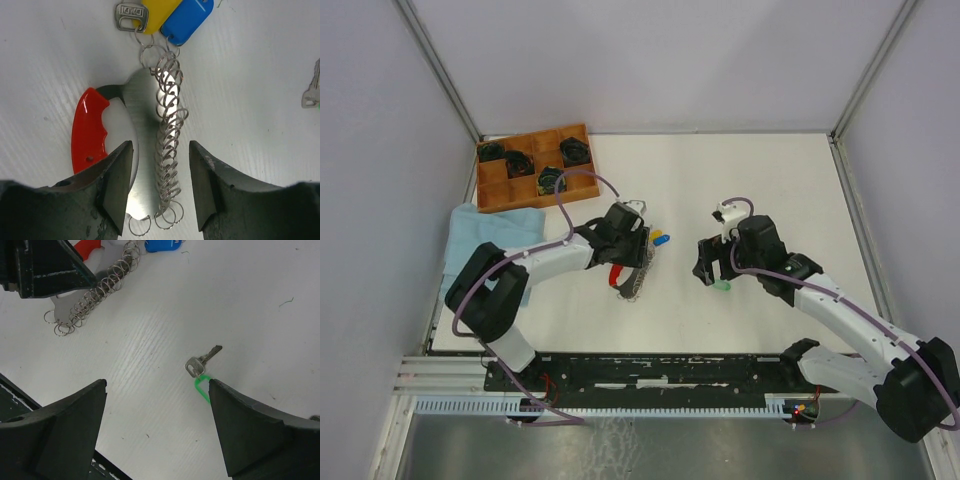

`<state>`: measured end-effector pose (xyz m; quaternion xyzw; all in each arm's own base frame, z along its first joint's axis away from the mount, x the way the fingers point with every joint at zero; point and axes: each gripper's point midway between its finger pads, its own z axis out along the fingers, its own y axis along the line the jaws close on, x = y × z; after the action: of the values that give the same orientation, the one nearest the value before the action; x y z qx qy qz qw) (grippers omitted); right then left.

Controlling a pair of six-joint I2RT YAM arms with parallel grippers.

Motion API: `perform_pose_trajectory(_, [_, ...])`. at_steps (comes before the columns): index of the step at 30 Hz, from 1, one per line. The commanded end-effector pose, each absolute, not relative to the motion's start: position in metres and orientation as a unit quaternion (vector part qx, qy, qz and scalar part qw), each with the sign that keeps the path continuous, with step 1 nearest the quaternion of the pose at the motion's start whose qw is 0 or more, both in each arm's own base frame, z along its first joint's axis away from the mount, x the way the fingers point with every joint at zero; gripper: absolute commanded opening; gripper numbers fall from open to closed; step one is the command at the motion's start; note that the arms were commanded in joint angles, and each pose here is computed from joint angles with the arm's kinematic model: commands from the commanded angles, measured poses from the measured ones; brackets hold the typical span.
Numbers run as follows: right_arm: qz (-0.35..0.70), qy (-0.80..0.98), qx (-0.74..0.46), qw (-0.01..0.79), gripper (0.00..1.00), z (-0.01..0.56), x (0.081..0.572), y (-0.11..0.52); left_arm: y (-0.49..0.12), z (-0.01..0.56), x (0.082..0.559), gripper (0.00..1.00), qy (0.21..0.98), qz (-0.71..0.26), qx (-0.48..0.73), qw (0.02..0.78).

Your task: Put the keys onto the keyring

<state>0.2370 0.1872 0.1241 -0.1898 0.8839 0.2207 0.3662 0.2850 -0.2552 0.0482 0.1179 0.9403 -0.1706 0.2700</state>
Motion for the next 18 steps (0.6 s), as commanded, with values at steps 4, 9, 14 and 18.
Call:
perform_pose_trajectory(4, [0.23,0.871,-0.198,0.387,0.91,0.129,0.242,0.195,-0.288,0.055,0.319,0.5,0.922,-0.194,0.146,0.301])
perform_pose_trajectory(9, [0.229,0.871,-0.202,0.384,0.91,0.126,0.241,0.194,-0.297,0.039,0.316,0.41,0.926,-0.206,0.158,0.273])
perform_pose_trajectory(14, [0.236,0.868,-0.209,0.384,0.9,0.124,0.242,0.199,-0.308,0.042,0.294,0.31,0.916,-0.245,0.186,0.258])
perform_pose_trajectory(18, [0.243,0.865,-0.218,0.382,0.88,0.123,0.244,0.205,-0.306,0.045,0.273,0.25,0.91,-0.26,0.204,0.25])
